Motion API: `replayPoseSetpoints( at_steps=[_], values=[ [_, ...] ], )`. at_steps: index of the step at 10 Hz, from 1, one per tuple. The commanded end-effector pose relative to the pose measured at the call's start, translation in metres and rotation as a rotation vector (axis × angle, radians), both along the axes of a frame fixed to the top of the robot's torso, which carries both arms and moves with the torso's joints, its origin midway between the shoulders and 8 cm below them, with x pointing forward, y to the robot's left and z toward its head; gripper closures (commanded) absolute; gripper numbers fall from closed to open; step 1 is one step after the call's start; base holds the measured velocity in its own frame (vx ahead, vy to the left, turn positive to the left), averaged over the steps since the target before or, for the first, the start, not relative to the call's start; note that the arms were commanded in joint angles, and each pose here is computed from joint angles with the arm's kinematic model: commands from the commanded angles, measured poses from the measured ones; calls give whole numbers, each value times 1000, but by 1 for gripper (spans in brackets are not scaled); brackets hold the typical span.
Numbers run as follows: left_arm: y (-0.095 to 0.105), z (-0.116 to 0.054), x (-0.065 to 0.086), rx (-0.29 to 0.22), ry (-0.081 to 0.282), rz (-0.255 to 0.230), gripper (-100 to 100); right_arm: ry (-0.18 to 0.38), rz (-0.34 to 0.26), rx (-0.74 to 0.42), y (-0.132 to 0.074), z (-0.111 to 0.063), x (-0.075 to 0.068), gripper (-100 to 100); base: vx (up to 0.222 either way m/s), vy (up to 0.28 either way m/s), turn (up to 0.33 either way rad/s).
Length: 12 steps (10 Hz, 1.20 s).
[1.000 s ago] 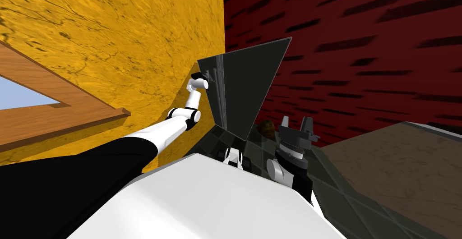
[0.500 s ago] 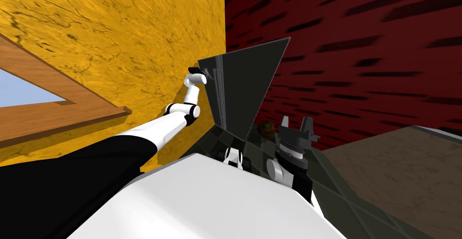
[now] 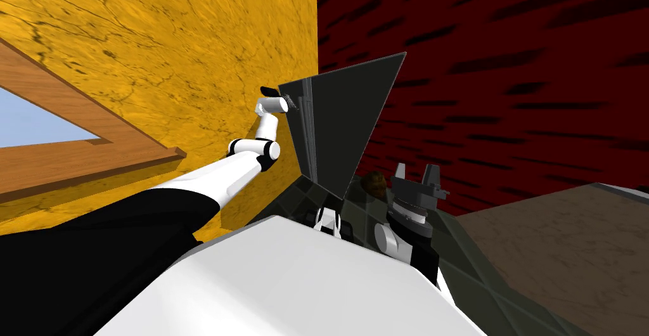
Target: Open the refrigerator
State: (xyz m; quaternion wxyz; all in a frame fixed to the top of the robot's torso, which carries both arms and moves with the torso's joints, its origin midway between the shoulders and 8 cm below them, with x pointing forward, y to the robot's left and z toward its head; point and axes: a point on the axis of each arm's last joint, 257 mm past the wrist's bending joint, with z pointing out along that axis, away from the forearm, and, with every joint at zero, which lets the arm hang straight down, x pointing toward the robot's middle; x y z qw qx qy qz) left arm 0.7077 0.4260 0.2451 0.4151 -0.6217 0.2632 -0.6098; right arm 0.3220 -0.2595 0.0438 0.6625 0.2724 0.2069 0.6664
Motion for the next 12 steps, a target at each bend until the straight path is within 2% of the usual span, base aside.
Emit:
replayPoseSetpoints(
  at_steps=[1, 2, 3, 4, 6, 7, 8, 9, 10, 11, 12],
  values=[
    [0, 22, -3, -48, -7, -7, -100, 0, 0, 0, 0, 0, 0, 0, 22, -76, 47],
    [0, 22, -3, -48, -7, -7, -100, 0, 0, 0, 0, 0, 0, 0, 13, -32, 11],
    [5, 19, -2, -87, 22, -4, -100, 0, 0, 0, 0, 0, 0, 0, 20, -33, 27],
    [3, 26, -3, -87, 12, -8, -100, 0, 0, 0, 0, 0, 0, 0, 27, -44, 22],
    [3, 26, -3, -87, 12, -8, -100, 0, 0, 0, 0, 0, 0, 0, 0, -21, 14],
    [6, 26, -3, -124, 35, -9, -100, 0, 0, 0, 0, 0, 0, 0, 6, -36, 29],
    [4, 29, -4, -124, 31, -11, -100, 0, 0, 0, 0, 0, 0, 0, 22, -48, 43],
    [5, 31, -4, -157, 50, -14, -100, 0, 0, 0, 0, 0, 0, 0, 27, -74, 46],
    [5, 32, -4, -157, 49, -14, -100, 0, 0, 0, 0, 0, 0, 0, 23, -55, 41],
    [6, 29, -4, -187, 73, -16, -100, 0, 0, 0, 0, 0, 0, 0, 19, -63, 34],
    [5, 33, -5, -187, 66, -19, -100, 0, 0, 0, 0, 0, 0, 0, 15, -46, 25]
  ],
)
